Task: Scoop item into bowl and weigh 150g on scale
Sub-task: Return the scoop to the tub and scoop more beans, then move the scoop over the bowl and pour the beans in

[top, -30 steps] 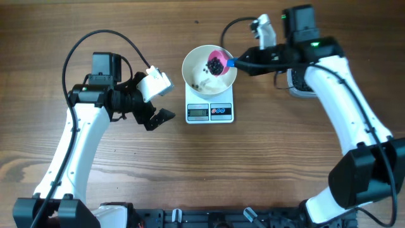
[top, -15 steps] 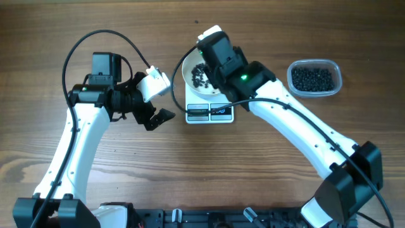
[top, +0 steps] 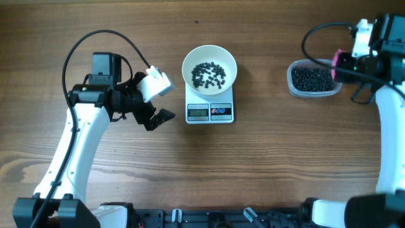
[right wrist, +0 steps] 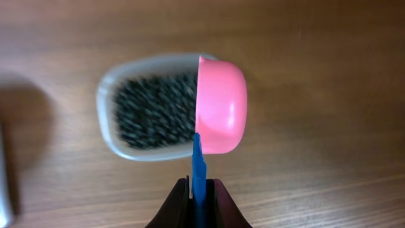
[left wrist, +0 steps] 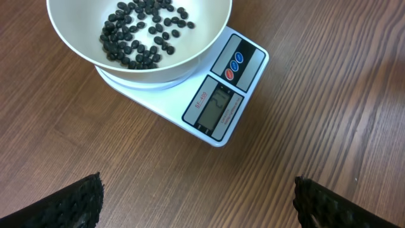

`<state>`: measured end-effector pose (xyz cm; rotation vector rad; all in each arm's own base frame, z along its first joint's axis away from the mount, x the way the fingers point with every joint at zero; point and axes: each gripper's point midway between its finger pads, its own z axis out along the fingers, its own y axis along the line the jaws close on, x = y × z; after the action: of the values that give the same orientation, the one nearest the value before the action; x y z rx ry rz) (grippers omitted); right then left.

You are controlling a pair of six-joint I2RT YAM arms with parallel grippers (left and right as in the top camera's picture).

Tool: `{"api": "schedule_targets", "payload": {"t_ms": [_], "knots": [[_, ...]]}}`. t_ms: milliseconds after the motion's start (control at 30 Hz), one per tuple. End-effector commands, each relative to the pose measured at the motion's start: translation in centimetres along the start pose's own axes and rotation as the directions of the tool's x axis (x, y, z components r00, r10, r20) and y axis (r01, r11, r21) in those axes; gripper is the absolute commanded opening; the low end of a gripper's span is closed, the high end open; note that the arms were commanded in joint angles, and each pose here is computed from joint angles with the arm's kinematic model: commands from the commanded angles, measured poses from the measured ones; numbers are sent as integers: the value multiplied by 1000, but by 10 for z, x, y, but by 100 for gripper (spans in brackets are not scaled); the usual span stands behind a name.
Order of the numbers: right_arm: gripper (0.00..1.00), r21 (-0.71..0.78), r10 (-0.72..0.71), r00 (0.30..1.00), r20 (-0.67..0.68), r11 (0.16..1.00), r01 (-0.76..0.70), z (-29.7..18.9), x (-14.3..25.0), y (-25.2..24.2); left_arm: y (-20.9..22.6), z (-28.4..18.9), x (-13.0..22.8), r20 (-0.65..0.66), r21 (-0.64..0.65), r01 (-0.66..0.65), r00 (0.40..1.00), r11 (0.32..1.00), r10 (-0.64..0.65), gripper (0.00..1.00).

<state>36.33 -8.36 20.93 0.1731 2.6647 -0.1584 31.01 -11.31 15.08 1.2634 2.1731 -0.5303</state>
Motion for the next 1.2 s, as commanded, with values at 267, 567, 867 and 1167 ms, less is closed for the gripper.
{"api": "schedule_targets", "payload": {"t_ms": [267,567,867,1167], "knots": [[4,-243,-114,955,-275,969,45,96,43,52,-3,-4,-4,23,3,-19,1000,1000,19,100],[4,-434,-10,970,-244,895,-100,81,32,59,-3,-4,-4,23,3,-19,1000,1000,19,100],[4,-502,90,967,-237,841,-202,79,30,34,-3,-4,-4,23,3,-19,1000,1000,19,100],[4,-571,56,948,-313,787,-235,94,45,49,-3,-4,-4,23,3,-19,1000,1000,19,100]]}}
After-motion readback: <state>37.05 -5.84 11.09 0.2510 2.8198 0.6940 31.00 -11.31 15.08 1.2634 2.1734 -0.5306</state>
